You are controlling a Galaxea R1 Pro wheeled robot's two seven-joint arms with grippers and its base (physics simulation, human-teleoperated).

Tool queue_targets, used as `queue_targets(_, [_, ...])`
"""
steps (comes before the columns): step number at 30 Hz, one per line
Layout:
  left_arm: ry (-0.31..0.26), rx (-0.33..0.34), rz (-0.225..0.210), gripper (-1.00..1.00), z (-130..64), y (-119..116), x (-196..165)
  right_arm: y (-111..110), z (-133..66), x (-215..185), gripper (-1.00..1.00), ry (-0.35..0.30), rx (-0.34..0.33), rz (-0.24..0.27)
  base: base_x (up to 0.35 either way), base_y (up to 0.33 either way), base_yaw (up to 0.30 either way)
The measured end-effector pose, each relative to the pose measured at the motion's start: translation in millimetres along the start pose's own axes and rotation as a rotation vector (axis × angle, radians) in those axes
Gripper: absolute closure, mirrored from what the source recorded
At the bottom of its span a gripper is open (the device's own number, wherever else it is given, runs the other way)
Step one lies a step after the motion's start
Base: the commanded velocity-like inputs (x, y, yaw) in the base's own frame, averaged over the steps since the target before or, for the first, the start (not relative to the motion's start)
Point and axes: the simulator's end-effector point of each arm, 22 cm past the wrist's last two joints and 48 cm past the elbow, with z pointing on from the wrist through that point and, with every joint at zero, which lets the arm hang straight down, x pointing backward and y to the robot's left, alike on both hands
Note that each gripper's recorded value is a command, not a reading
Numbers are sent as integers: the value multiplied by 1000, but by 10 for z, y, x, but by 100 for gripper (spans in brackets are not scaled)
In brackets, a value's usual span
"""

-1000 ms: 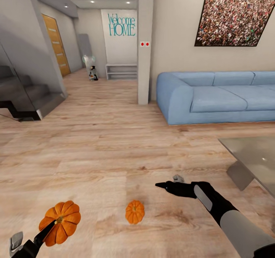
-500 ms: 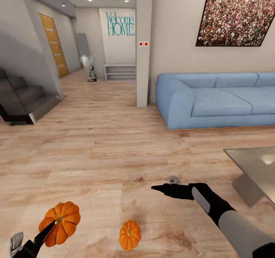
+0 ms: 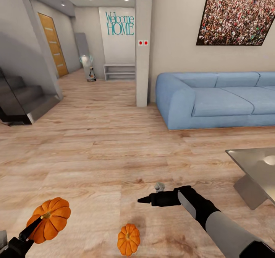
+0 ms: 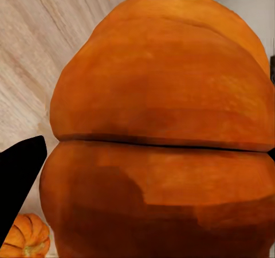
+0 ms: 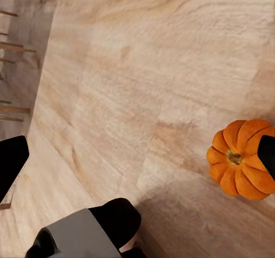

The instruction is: Place each of the two pumpkins and all three candles from the living room inside a cabinet in the living room (use any cabinet), then make sure every cabinet is closed, and position the cauldron so it is next to a table in the living room.

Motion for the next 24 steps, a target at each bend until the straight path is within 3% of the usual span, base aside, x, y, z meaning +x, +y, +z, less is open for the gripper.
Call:
queue_targets(1, [29, 8, -1, 100, 22, -42, 10, 132, 35, 10, -100, 4, -52, -8, 0, 0, 0])
queue_targets(5, [87, 43, 34, 100, 148, -166, 149, 171, 92, 27, -100, 3, -81, -18, 0, 0, 0])
queue_targets(6, [136, 29, 87, 100, 238, -185, 289, 204, 97, -28, -100, -3, -91, -26, 0, 0, 0])
queue_targets(8, [197, 17, 129, 100, 342, -162, 483, 202, 113, -48, -100, -7, -97, -33, 0, 0, 0])
queue_targets(13, [228, -35, 159, 100, 433, 40, 596, 156, 163, -22, -100, -10, -104, -34, 0, 0, 0])
queue_targets(15, [233, -85, 167, 100, 447, 172, 612, 132, 184, -6, -100, -7, -106, -28, 0, 0, 0])
queue_targets(24, [244, -162, 151, 100, 464, 416, 655, 7, 280, 92, -100, 12, -111, 2, 0, 0, 0])
